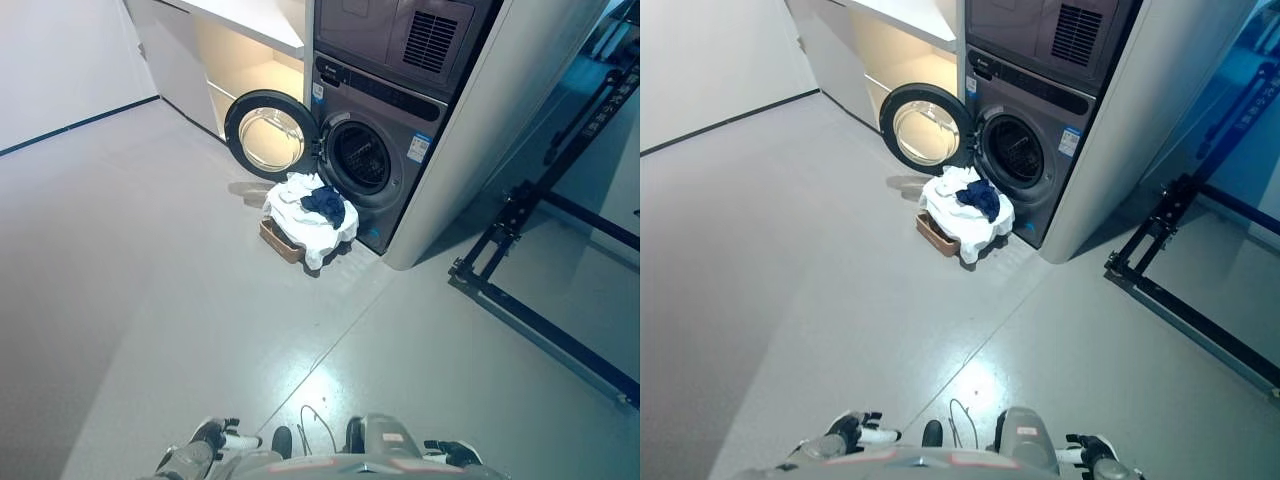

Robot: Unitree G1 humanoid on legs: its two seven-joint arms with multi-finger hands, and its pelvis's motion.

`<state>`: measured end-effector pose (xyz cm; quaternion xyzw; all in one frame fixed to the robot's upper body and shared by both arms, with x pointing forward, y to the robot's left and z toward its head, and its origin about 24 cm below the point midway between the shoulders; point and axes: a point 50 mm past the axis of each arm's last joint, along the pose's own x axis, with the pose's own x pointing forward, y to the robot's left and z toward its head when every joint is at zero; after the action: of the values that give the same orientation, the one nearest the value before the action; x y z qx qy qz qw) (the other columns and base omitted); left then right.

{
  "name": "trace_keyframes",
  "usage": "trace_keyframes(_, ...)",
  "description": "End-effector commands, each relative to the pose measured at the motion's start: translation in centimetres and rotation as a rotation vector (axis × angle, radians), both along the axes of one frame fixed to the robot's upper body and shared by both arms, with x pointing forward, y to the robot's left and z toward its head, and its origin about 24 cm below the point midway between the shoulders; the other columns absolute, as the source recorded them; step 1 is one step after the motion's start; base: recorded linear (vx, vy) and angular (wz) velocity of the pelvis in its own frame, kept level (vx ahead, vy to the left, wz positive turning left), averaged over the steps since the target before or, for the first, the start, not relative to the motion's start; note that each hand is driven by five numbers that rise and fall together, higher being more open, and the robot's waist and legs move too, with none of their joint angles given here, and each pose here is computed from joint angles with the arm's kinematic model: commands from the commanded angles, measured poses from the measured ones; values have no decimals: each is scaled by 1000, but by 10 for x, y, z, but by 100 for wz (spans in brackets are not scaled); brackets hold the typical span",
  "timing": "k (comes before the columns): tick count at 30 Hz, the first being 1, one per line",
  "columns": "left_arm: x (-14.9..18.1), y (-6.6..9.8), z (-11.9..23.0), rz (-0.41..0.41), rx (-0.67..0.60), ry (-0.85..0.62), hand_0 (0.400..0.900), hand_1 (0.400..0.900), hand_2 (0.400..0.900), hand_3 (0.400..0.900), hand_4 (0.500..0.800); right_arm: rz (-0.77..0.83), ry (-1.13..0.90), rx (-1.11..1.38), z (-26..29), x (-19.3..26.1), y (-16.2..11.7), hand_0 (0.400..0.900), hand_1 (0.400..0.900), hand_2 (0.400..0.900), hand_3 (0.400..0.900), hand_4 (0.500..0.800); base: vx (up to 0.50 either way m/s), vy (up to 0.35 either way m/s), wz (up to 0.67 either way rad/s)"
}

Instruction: Put the clothes in the basket into the washing machine.

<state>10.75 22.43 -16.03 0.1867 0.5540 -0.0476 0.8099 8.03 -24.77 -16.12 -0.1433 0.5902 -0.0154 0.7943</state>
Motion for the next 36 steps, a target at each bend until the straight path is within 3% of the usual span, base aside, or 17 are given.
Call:
trace_keyframes(1, 19, 5, 7, 51, 4, -84, 900, 900, 900, 900, 800, 1, 7, -33, 2, -7, -11, 900, 900, 900, 900, 800, 457, -220, 44)
trace_keyframes(9, 15, -11, 2, 93, -39, -83, 900, 900, 900, 900, 800, -31, 24, -52, 3, -15, -20, 900, 900, 900, 900, 800, 444, -265, 28)
trace_keyframes(15, 32, -7, 9, 85, -28, -148, 900, 900, 900, 900, 800, -50, -70, -68, 12, 15, -26, 900, 900, 900, 900, 800, 339, -310, -23)
trace_keyframes(18, 24, -7, 7, 85, -28, -133, 900, 900, 900, 900, 800, -34, -82, -65, 12, 18, -24, 900, 900, 900, 900, 800, 435, -150, -51)
trace_keyframes(30, -8, 0, -2, 82, -2, -30, 900, 900, 900, 900, 800, 15, -36, -54, 6, 6, -15, 900, 900, 900, 900, 800, 532, 19, -55)
trace_keyframes(36, -4, 5, 1, 78, 8, -40, 900, 900, 900, 900, 800, 20, -13, -17, 1, -2, -3, 900, 900, 900, 900, 800, 504, 145, -28)
